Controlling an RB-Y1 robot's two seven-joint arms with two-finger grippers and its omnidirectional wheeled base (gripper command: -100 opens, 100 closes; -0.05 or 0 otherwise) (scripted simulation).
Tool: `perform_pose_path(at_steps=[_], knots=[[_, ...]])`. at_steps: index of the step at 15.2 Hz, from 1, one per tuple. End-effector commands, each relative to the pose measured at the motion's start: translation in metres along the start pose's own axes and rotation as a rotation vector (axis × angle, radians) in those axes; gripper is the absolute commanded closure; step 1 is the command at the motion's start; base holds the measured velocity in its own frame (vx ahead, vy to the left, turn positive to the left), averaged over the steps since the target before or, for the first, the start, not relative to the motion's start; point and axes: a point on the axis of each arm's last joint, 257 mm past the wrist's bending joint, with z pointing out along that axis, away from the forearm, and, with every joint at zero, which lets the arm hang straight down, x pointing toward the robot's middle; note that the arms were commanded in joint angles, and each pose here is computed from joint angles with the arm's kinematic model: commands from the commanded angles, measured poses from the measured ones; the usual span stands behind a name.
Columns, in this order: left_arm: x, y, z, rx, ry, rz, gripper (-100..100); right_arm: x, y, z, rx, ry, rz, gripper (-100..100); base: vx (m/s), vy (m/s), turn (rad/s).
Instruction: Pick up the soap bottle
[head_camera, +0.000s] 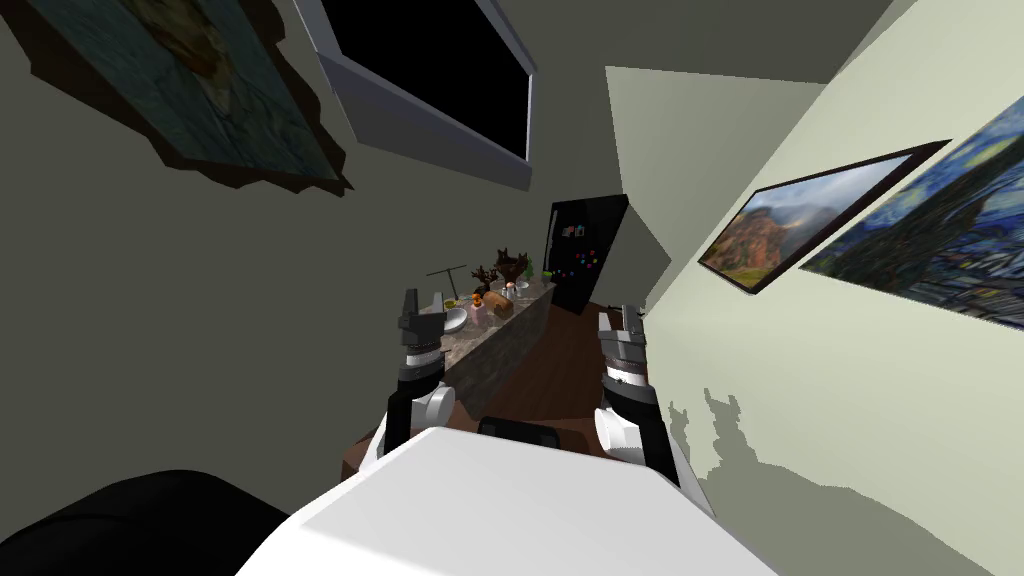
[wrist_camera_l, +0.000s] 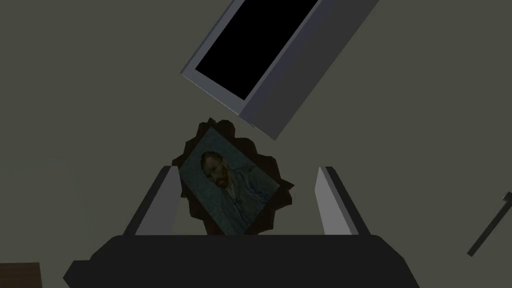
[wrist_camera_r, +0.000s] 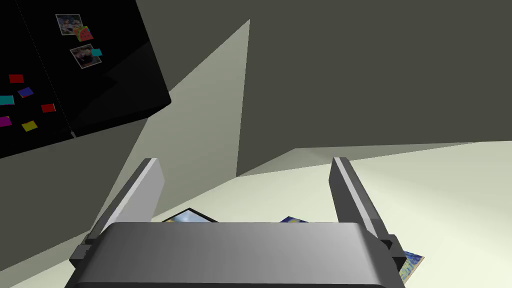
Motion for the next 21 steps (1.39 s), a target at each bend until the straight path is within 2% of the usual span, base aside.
perform_pose_path(at_steps=[1,2,4,8,11,13,14,16,17,21], knots=[[0.004,0.003,-0.001,-0.008,0.038,-0.002,-100,0.0,0.0,0.0,0.0,0.0,0.0,0,0.004,-0.01,0.025],[0.004,0.003,-0.001,-0.008,0.038,-0.002,-100,0.0,0.0,0.0,0.0,0.0,0.0,0,0.007,-0.02,0.027],[0.007,0.008,-0.004,-0.025,0.078,-0.015,-100,0.0,0.0,0.0,0.0,0.0,0.0,0,0.016,-0.037,0.049],[0.008,0.016,-0.007,-0.051,0.119,-0.038,-100,0.0,0.0,0.0,0.0,0.0,0.0,0,0.031,-0.06,0.069],[0.002,0.031,-0.012,-0.097,0.138,-0.096,-100,0.0,0.0,0.0,0.0,0.0,0.0,0,0.036,-0.087,0.106],[-0.006,0.042,-0.015,-0.133,0.132,-0.145,-100,0.0,0.0,0.0,0.0,0.0,0.0,0,0.079,-0.139,0.167],[-0.006,0.042,-0.015,-0.133,0.131,-0.147,-100,0.0,0.0,0.0,0.0,0.0,0.0,0,0.093,-0.144,0.108],[-0.016,0.055,-0.019,-0.17,0.111,-0.202,-100,0.0,0.0,0.0,0.0,0.0,0.0,0,0.094,-0.116,0.116],[-0.016,0.055,-0.019,-0.171,0.109,-0.205,-100,0.0,0.0,0.0,0.0,0.0,0.0,0,0.081,-0.106,0.097],[-0.035,0.076,-0.026,-0.228,0.051,-0.303,-100,0.0,0.0,0.0,0.0,0.0,0.0,0,0.077,-0.117,0.124]])
